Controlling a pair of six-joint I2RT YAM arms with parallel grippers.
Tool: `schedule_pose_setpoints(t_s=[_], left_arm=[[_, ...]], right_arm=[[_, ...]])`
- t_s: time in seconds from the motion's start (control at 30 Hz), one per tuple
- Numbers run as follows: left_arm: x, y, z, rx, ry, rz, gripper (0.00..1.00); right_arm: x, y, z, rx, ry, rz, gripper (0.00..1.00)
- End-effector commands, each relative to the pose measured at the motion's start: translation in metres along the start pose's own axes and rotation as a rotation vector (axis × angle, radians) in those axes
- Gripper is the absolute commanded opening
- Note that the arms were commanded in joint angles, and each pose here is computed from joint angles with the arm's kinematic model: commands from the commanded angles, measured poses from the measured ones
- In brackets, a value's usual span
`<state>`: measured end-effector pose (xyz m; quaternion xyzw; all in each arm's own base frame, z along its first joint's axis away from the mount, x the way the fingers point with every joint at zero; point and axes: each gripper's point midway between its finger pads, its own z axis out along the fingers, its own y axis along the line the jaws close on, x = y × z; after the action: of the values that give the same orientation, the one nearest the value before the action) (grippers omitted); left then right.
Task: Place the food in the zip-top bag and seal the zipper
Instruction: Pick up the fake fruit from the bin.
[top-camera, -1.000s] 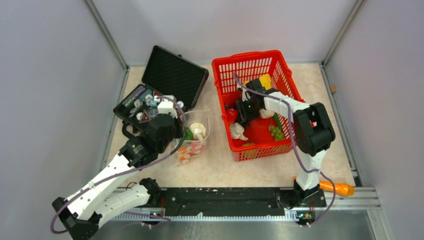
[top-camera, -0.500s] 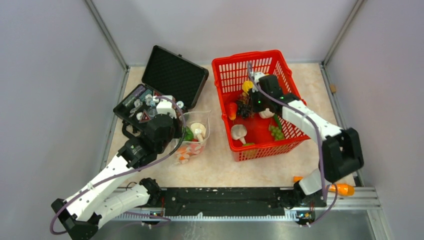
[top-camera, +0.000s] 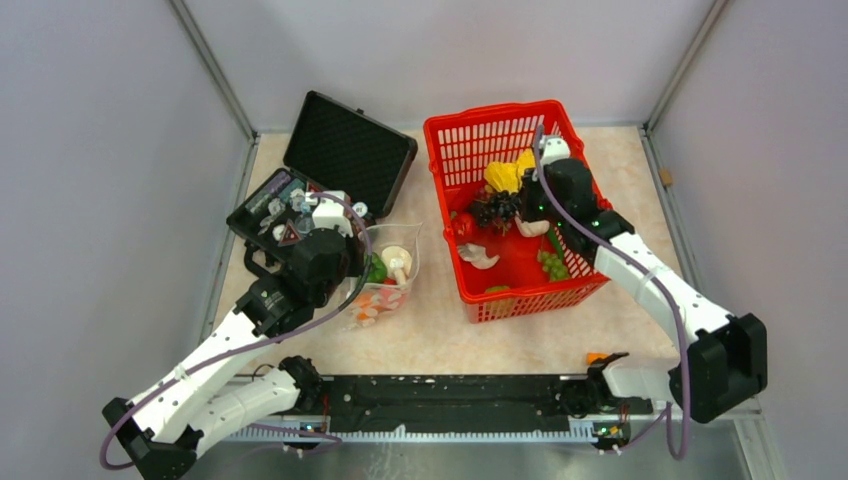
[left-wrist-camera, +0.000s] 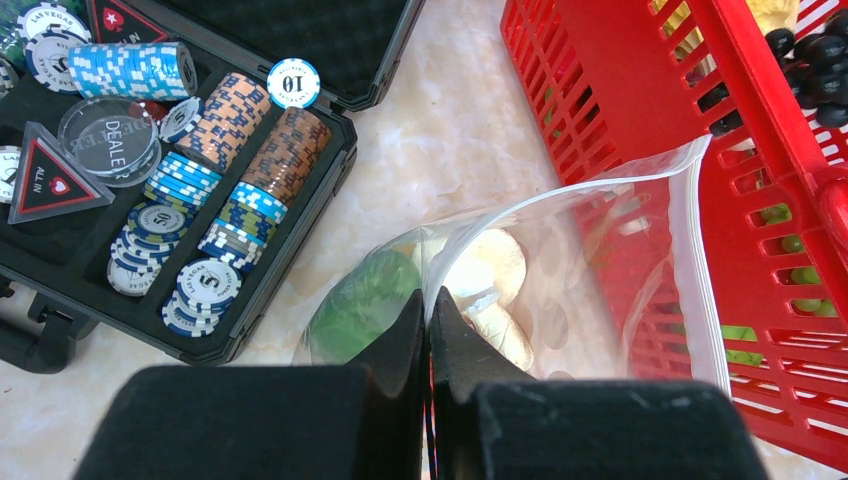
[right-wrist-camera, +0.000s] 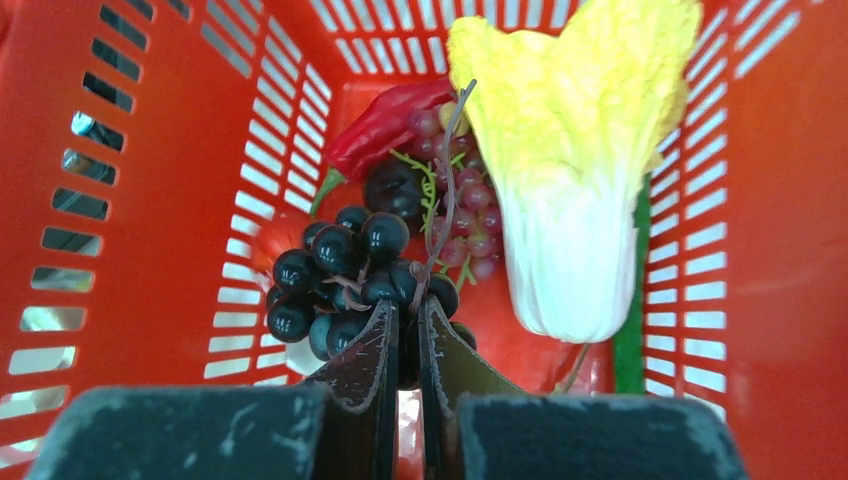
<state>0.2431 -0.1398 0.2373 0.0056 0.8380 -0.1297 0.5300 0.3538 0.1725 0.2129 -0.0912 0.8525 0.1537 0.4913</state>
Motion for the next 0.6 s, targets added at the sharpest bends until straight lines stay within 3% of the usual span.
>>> schedule_pose_setpoints(t_s=[0.0,0.3,0.57], left_arm=[[-0.016,-0.005,-0.001,0.018,-0.058,-0.035,0.02],[-0.016,-0.004,-0.001,0.017,-0.058,-0.032,0.02],[-0.017,-0.004,-0.001,0.015,-0.062,-0.036,0.02]], right_arm=[[-0.047,-0.014,-0.022,0.093,-0.189,0.046,0.0],[-0.079,-0.023,-0.063,0.14,-0.335,0.053,0.0],[-0.105,0.036,-0.097,-0.189,-0.422,0.038,0.0]])
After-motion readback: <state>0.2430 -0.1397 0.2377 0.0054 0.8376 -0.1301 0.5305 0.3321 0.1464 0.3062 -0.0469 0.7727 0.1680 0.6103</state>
